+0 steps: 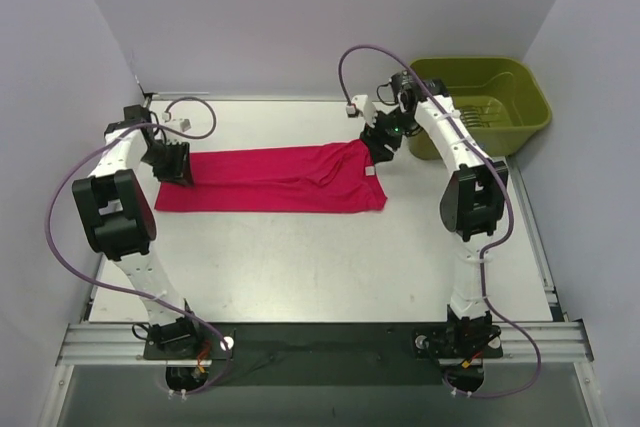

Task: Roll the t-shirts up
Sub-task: Fold the T-shirt at the center of the board.

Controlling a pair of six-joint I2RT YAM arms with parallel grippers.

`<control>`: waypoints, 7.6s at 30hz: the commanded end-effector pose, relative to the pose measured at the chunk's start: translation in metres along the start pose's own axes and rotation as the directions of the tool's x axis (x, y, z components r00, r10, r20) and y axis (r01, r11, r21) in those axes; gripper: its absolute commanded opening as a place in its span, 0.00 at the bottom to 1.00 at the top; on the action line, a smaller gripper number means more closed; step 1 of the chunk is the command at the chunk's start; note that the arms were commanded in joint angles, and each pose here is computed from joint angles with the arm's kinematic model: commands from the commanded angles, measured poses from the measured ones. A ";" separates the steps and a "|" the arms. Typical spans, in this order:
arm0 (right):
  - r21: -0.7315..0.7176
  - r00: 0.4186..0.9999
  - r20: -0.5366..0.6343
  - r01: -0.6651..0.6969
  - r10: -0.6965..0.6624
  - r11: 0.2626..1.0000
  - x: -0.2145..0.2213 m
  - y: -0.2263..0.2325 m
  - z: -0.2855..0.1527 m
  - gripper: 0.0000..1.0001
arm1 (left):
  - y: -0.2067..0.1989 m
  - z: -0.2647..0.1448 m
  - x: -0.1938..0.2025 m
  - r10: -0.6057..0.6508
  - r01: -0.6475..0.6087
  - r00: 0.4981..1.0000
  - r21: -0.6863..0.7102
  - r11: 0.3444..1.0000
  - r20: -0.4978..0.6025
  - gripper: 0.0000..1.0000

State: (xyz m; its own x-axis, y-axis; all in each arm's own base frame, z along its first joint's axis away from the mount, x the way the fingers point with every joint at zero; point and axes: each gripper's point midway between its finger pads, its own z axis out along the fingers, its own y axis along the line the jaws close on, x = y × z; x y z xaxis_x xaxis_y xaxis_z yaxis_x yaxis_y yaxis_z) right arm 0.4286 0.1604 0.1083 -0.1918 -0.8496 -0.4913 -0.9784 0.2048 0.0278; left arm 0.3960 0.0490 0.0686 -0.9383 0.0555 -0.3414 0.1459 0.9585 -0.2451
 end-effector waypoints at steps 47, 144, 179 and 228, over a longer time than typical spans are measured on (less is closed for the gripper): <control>0.154 0.982 0.141 0.106 -0.128 0.982 -0.062 -0.078 0.107 0.22 | -0.271 0.048 -0.101 0.049 -0.261 0.903 0.451 0.853 0.428 0.60; 0.112 0.812 0.418 -0.491 0.408 0.864 -0.076 -0.109 0.063 0.40 | -0.306 0.106 -0.122 0.781 -0.890 0.368 -0.051 0.453 0.505 0.00; -0.090 0.855 0.340 -0.385 0.392 0.918 -0.080 -0.043 0.084 0.51 | -0.290 0.119 -0.120 0.726 -0.819 0.517 0.017 0.573 0.453 0.02; 0.232 0.834 0.378 -0.506 0.402 0.831 -0.077 -0.084 0.029 0.40 | -0.236 0.053 -0.136 0.306 -0.368 0.854 0.073 0.927 0.421 0.57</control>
State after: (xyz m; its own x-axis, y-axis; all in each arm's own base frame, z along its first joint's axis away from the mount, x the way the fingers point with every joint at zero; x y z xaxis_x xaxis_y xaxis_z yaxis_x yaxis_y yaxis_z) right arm 0.5506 0.2286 0.0592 -0.5513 -0.4625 -0.6944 -0.6760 0.7354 0.0469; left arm 0.5265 -0.2097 0.0524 -0.6852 0.2345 -0.6895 0.4679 0.8672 -0.1701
